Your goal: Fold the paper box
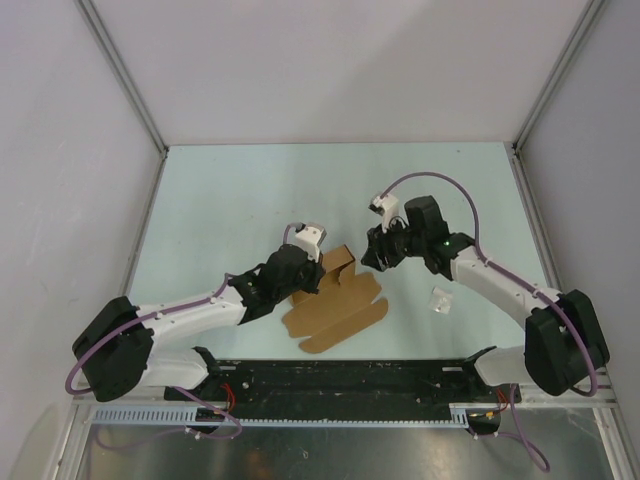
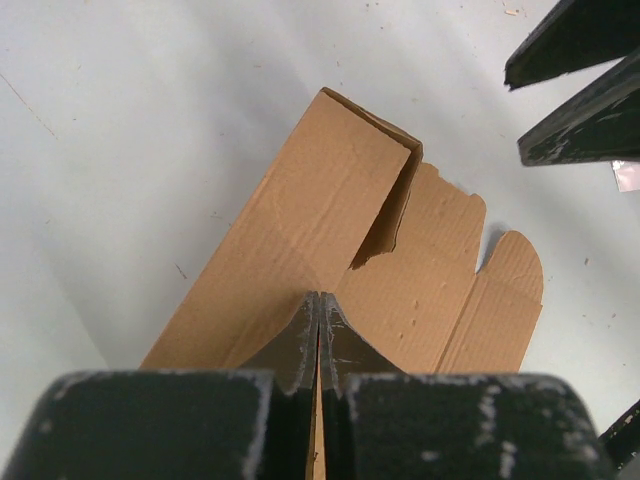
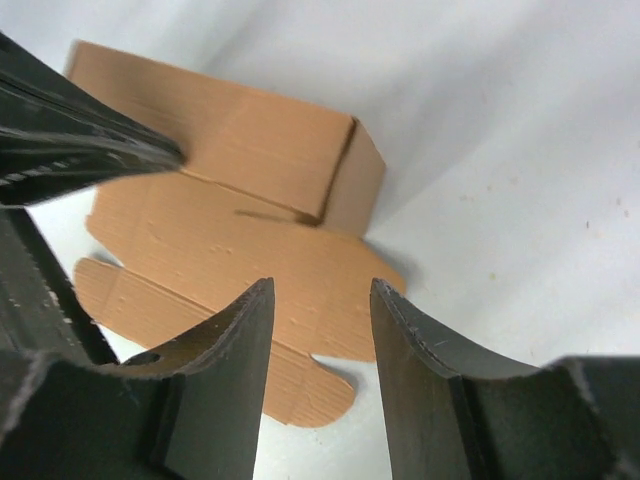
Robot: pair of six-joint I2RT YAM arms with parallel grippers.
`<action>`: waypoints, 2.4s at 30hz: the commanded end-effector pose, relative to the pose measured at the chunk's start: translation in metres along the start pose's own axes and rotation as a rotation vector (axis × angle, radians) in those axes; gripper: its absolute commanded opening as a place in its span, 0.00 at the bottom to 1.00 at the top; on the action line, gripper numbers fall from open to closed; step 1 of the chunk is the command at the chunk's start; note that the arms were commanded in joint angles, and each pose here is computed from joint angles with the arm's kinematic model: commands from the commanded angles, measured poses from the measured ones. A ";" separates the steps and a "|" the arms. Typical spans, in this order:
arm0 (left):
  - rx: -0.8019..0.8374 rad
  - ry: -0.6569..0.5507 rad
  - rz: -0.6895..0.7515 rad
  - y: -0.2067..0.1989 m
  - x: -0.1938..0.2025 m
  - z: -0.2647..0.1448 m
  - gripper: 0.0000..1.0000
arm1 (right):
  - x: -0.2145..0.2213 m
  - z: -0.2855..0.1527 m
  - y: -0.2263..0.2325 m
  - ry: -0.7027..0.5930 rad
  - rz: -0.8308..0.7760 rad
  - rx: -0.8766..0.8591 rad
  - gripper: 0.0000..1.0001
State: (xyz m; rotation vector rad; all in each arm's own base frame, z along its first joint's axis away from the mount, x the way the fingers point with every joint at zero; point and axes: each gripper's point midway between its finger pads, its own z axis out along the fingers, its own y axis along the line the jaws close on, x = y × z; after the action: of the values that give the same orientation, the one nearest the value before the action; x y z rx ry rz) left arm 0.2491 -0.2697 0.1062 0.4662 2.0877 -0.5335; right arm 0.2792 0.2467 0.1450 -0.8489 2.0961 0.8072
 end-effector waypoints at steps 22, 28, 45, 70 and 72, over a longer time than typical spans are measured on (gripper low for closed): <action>0.006 -0.047 -0.002 -0.002 -0.017 -0.006 0.00 | 0.028 0.055 -0.016 -0.144 -0.173 0.073 0.66; 0.008 -0.043 -0.003 -0.002 -0.016 -0.005 0.00 | 0.034 0.066 -0.011 -0.141 -0.162 0.017 0.66; 0.043 -0.164 0.010 -0.014 -0.072 -0.033 0.00 | 0.034 0.064 -0.008 -0.146 -0.151 -0.026 0.65; -0.091 -0.053 -0.041 0.047 -0.055 0.019 0.00 | 0.034 0.069 -0.004 -0.156 -0.135 -0.066 0.64; -0.093 -0.051 -0.045 0.050 -0.054 0.019 0.00 | 0.035 0.072 -0.003 -0.159 -0.129 -0.070 0.63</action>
State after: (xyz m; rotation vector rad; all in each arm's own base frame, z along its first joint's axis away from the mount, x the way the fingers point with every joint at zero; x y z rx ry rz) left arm 0.3024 -0.2392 0.1126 0.3638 2.1306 -0.4288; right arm 0.2864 0.2810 0.0732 -0.9303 1.9033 0.8259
